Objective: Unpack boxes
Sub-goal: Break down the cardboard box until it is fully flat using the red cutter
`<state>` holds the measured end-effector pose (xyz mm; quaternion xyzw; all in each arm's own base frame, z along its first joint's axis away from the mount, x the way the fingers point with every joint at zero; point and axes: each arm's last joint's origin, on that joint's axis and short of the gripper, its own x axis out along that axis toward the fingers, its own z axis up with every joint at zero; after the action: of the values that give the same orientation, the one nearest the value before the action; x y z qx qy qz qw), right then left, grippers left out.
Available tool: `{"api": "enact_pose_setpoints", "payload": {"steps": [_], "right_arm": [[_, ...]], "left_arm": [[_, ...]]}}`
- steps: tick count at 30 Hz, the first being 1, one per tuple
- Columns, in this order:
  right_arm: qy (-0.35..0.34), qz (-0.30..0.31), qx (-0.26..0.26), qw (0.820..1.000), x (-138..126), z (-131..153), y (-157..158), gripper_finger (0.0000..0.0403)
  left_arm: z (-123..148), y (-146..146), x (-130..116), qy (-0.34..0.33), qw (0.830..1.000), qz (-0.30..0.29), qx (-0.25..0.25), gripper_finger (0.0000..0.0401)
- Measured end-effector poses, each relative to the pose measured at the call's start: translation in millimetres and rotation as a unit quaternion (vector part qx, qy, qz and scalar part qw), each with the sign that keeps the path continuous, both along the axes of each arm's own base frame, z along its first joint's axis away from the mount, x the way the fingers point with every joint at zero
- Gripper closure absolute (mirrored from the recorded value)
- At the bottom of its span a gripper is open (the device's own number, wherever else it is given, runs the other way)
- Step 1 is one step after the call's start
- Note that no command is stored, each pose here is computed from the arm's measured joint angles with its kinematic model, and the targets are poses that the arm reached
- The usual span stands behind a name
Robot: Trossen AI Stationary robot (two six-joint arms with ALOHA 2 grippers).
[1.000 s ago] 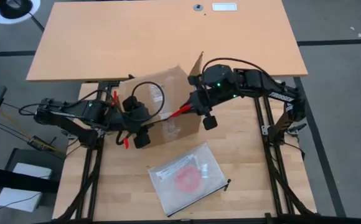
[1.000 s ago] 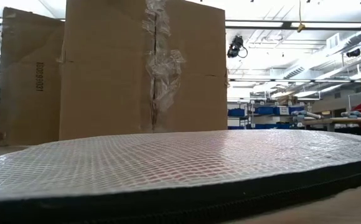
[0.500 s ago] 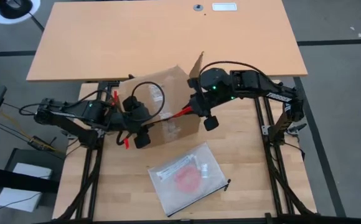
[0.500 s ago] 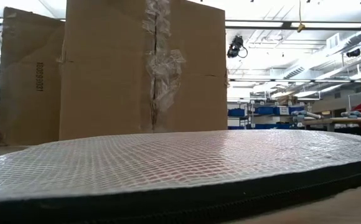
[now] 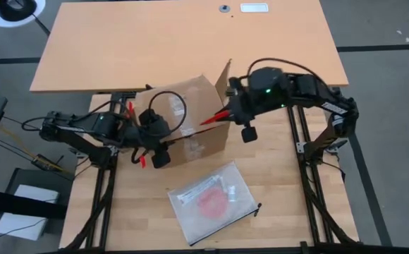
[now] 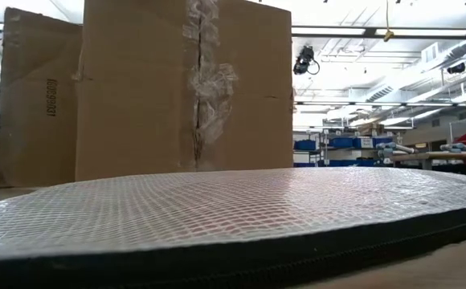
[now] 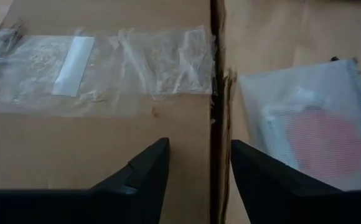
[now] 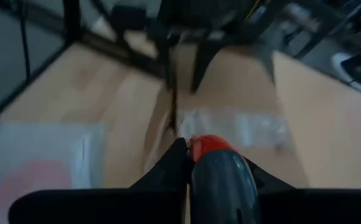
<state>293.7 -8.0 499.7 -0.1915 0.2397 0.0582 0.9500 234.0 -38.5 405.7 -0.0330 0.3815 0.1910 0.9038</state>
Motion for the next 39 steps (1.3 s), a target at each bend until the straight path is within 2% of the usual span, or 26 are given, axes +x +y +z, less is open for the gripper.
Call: {"api": "enact_pose_setpoints", "payload": {"steps": [5,10,14,23,33,39], "right_arm": [[-0.04,-0.031,0.022,0.998,-17.7,15.5,-0.2,0.0348],[-0.07,-0.073,0.04,0.994,-41.1,29.1,-1.3,0.0348],[-0.08,-0.115,0.048,0.989,-52.1,33.7,-1.7,0.0348],[-0.05,-0.143,0.045,0.987,-54.8,27.9,1.7,0.0348],[-0.054,-0.163,0.032,0.985,-56.7,28.8,1.6,0.0348],[-0.069,-0.18,0.014,0.981,-69.7,34.6,8.3,0.0348]], "left_arm": [[27.7,0.8,-5.4,-0.051,0.999,-0.004,-0.018,0.0219],[42.4,1.9,-9.8,-0.076,0.997,-0.005,-0.02,0.0219],[42.6,2.7,-10.3,-0.078,0.997,0.003,-0.01,0.0219],[40.9,2.6,-9.7,-0.067,0.998,-0.011,0.008,0.0219],[40.8,2.8,-8.6,-0.064,0.998,-0.015,0.022,0.0219],[41.0,3.0,-8.6,-0.066,0.998,-0.011,0.023,0.0219]]}}
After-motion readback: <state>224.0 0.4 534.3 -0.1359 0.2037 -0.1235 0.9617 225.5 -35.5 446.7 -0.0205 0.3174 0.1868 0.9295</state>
